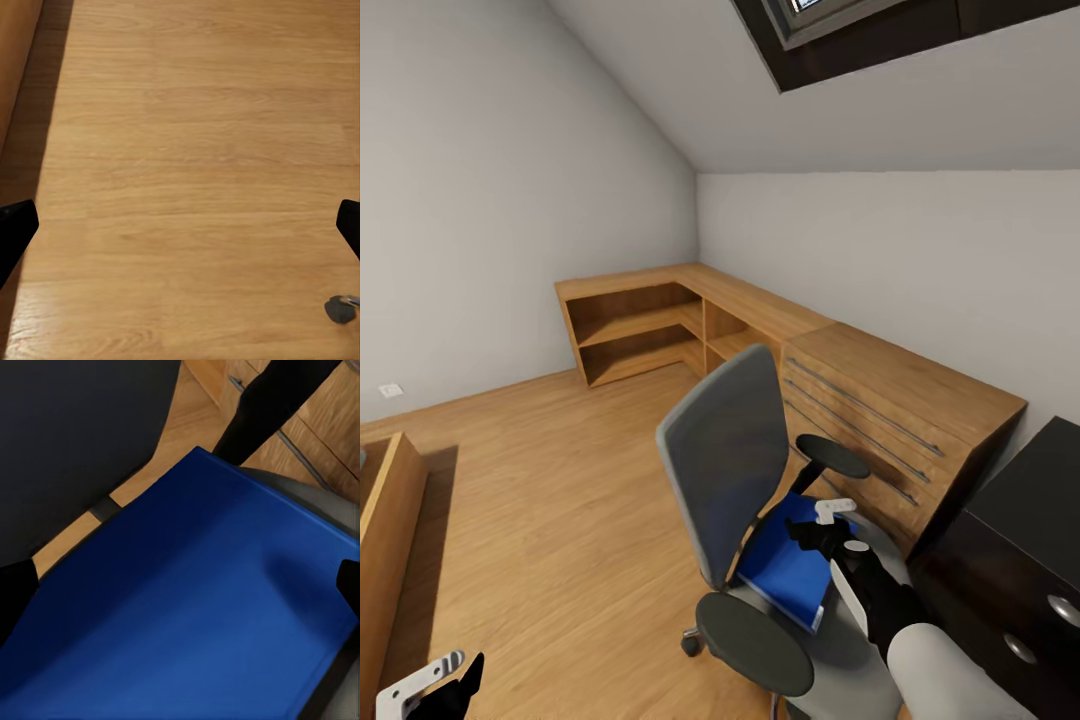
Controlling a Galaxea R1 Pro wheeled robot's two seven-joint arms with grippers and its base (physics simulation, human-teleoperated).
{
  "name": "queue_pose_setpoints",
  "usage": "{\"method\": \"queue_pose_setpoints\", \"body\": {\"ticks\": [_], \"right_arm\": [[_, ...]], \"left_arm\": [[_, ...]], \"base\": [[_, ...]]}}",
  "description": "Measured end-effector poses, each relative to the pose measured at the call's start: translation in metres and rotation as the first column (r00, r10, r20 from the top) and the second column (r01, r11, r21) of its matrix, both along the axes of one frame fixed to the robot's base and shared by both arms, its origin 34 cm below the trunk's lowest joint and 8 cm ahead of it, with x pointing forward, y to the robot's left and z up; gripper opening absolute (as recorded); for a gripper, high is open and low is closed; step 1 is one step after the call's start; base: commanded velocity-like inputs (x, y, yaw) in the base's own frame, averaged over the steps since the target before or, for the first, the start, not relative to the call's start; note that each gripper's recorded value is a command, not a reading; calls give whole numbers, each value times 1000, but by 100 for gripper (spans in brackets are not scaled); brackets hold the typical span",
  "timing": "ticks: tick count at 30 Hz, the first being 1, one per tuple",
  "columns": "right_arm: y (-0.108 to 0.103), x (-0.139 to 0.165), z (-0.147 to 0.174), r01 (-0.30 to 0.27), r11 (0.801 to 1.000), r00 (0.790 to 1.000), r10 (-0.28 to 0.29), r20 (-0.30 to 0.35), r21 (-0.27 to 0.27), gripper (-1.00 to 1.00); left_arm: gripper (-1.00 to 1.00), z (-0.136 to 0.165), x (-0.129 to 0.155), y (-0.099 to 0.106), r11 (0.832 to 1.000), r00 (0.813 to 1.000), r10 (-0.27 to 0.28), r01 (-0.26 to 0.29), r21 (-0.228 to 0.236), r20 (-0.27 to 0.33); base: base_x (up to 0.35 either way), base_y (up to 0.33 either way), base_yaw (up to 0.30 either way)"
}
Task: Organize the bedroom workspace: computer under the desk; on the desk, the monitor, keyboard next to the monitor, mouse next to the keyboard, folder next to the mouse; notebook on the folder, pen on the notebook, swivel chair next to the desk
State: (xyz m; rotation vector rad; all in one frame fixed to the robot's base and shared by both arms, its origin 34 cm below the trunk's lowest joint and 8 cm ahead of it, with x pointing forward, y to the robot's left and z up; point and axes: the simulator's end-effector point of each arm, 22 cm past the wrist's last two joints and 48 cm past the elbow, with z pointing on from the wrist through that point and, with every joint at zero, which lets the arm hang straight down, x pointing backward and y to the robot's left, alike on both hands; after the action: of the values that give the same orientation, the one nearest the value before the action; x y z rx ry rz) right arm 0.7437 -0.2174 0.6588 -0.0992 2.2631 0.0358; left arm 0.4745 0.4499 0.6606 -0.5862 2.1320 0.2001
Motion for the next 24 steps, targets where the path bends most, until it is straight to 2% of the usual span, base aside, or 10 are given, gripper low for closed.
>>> {"method": "queue_pose_setpoints", "body": {"ticks": [8,12,17,24], "right_arm": [[-10,-1,-15,2,1000,1000,-2,-4,-13,100],[-7,-3,-24,-18,1000,1000,17,-8,-25,100],[3,-9,-38,-69,996,997,67,-32,-61,100],[5,-19,-61,-85,994,993,78,-86,-74,100]], "left_arm": [[100,-15,-1,-1,1000,1000,-2,2,0,-2],[100,-23,-1,-3,1000,1000,-7,7,-5,-8],[100,-47,-9,-14,999,997,-21,18,-43,-69],[100,-70,-17,-21,997,993,-32,23,-74,-116]], "base": [[0,0,3],[0,0,0],[0,0,0],[0,0,0]]}}
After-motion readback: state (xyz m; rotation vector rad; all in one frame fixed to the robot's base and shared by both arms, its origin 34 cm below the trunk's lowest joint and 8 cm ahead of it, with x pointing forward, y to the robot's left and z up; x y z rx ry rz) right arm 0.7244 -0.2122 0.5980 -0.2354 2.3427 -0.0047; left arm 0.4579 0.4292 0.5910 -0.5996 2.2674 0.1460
